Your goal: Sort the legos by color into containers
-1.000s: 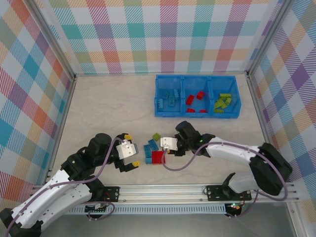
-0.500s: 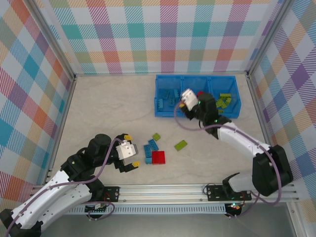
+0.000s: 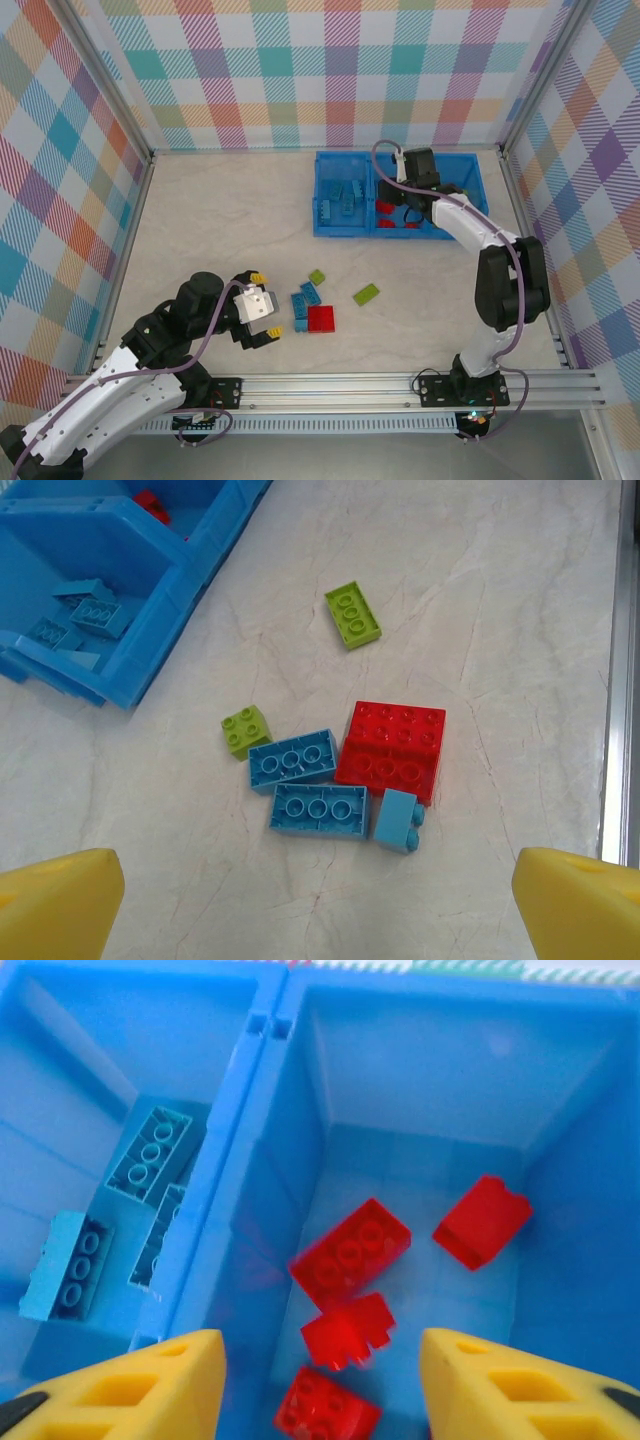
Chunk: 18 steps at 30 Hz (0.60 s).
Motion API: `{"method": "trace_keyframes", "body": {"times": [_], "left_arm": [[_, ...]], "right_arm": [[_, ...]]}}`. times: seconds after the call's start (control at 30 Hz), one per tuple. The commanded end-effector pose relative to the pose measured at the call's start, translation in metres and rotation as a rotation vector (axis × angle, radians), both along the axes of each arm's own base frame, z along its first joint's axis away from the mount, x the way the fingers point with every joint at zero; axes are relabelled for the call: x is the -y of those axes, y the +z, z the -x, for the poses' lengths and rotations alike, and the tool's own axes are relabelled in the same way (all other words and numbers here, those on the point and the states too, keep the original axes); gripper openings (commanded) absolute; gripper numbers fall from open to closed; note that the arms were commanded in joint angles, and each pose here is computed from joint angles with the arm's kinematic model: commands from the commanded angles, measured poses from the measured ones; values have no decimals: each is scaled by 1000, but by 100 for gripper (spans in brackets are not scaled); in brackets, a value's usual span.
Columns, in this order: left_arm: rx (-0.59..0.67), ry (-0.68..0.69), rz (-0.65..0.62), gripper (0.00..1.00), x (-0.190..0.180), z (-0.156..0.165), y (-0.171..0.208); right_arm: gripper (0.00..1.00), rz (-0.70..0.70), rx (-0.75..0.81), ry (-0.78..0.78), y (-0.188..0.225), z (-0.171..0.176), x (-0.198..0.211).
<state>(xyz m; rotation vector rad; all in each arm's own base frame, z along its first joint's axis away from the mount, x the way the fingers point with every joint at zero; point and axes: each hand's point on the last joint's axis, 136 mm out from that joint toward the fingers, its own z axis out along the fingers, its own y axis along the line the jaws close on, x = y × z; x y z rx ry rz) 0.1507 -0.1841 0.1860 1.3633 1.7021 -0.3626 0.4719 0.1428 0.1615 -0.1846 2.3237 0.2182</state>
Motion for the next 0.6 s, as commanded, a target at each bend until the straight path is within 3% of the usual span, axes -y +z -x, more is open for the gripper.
{"method": "trace_keyframes", "body": {"times": [0.0, 0.2, 0.3, 0.37, 0.47, 0.57], "left_arm": [[-18, 67, 30, 100, -2, -9, 2], [-121, 251, 99, 100, -3, -30, 16], [-142, 345, 119, 100, -7, -42, 27], [-189, 426, 195, 100, -5, -50, 42], [-258, 473, 305, 100, 8, -60, 50], [-250, 463, 332, 100, 23, -70, 39]], "right_arm": [[58, -81, -1, -51, 32, 9, 0], [60, -291, -9, -5, 58, 61, -13], [58, -380, -81, 6, 55, 96, -18], [57, -422, -135, 4, 48, 122, -20], [57, -382, -214, 16, 25, 160, -31], [59, -202, -311, 29, -8, 196, -41]]}}
